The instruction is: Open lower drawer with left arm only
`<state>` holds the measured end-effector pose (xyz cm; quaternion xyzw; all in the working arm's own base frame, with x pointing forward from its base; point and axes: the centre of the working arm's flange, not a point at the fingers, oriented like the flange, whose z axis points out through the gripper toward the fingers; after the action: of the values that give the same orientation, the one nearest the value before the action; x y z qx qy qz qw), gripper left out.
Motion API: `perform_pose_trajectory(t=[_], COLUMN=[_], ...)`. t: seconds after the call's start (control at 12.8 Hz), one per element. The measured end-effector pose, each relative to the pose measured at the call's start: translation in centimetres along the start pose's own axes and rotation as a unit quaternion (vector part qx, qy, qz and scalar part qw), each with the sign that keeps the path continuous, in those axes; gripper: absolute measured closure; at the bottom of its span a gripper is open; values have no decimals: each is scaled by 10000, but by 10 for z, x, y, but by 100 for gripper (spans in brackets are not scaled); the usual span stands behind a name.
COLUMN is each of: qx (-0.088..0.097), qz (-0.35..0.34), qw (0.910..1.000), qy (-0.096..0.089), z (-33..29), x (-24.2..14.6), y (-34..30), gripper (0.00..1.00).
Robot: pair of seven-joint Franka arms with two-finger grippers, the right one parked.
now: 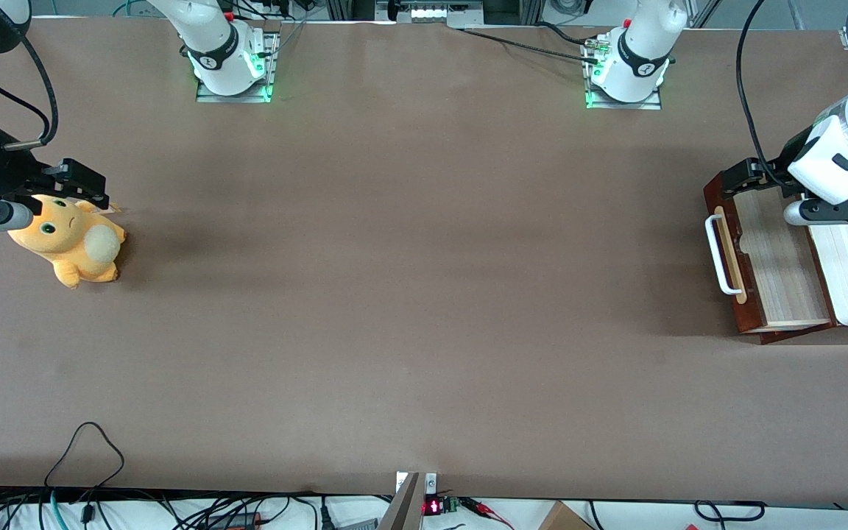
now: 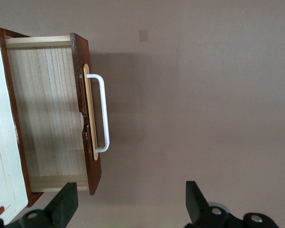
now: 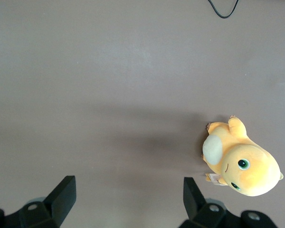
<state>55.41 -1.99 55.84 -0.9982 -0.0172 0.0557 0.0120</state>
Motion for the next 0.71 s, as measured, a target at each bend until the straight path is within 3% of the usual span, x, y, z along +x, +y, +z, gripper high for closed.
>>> perform_pose_trajectory(t=[0.71], qx=[-5], qz=[31], qw=[10000], qy=[91], z=[-6], x=[1], y=[2], gripper=[0])
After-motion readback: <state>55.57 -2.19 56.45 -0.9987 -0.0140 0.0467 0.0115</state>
